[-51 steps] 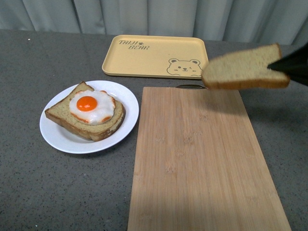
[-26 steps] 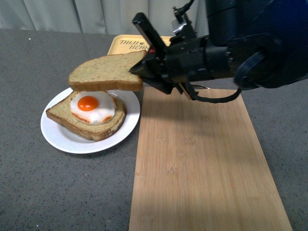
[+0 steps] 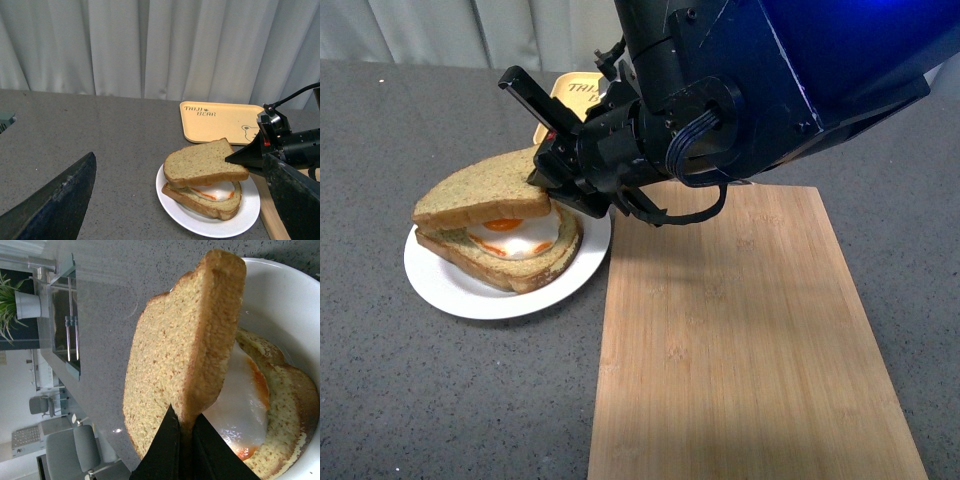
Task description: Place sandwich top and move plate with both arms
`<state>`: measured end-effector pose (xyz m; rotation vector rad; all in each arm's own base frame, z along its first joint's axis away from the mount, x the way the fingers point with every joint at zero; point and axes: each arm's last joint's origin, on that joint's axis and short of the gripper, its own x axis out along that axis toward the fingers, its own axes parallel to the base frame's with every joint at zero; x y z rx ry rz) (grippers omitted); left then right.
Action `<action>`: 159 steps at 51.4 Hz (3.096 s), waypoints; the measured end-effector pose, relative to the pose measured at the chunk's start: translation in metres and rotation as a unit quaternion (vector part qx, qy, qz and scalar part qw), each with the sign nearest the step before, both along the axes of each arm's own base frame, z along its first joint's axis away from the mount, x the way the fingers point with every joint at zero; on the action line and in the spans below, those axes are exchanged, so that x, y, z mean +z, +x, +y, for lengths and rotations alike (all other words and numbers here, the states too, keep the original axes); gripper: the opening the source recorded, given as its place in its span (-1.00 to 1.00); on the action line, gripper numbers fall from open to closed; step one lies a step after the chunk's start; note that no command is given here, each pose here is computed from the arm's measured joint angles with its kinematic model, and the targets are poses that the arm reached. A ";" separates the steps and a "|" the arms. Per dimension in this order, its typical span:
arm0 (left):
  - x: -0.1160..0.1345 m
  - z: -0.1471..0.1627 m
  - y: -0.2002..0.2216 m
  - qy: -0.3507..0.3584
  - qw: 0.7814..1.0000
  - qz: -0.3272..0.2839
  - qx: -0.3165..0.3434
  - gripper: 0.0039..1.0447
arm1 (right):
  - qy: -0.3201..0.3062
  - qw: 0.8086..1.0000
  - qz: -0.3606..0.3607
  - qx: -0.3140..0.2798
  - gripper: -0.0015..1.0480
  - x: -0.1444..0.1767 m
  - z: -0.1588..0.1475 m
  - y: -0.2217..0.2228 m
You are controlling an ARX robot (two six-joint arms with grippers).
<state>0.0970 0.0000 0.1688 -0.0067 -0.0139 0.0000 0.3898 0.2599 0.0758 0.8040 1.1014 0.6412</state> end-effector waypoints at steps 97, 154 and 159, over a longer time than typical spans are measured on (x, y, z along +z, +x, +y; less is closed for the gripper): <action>0.000 0.000 0.000 0.000 1.000 0.000 0.000 0.88 | -0.368 0.737 -0.491 -0.284 -0.98 0.083 -0.245 -0.223; 0.000 0.000 0.000 0.000 1.000 0.000 0.000 0.88 | -0.362 0.729 -0.503 -0.292 -0.98 0.092 -0.260 -0.275; 0.000 0.000 0.000 0.000 1.000 0.000 0.000 0.88 | -0.362 0.728 -0.503 -0.292 -0.98 0.092 -0.260 -0.277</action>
